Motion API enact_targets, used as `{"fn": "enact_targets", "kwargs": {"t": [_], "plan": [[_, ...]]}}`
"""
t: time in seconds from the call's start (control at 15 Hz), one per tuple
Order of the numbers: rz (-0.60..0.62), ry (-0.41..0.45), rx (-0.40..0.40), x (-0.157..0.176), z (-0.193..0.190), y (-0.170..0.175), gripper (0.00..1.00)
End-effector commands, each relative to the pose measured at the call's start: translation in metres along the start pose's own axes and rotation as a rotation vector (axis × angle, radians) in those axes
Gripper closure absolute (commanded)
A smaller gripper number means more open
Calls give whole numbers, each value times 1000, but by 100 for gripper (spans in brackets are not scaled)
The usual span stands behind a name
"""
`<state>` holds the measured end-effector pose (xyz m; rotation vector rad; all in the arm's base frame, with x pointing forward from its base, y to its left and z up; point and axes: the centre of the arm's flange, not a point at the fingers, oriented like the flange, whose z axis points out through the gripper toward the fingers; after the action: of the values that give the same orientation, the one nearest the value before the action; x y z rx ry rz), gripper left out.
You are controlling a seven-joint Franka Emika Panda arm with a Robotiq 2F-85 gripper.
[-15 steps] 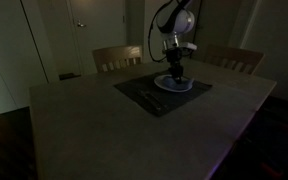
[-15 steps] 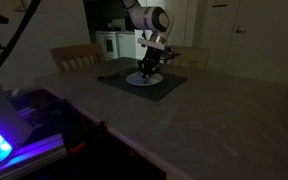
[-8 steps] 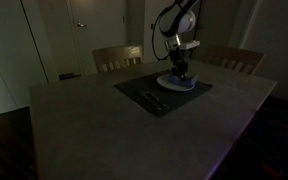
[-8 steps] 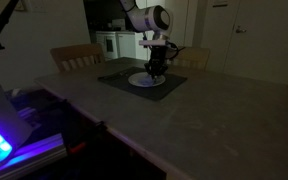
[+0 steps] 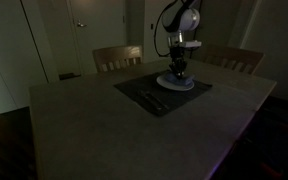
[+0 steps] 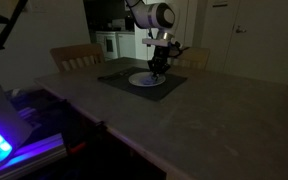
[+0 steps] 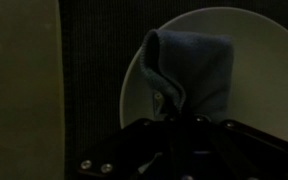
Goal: Use the blue cloth to wipe the plate
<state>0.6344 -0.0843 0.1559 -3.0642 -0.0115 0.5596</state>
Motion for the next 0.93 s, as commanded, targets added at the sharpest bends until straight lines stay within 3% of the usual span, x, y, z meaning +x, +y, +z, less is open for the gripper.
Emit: {"fn": "enact_targets", "kwargs": {"t": [0.0, 0.4, 0.87], "plan": [[-36, 59, 42, -12, -11, -4, 98], [-36, 176, 85, -6, -40, -30, 98], [-93, 258, 64, 28, -75, -62, 98]]}}
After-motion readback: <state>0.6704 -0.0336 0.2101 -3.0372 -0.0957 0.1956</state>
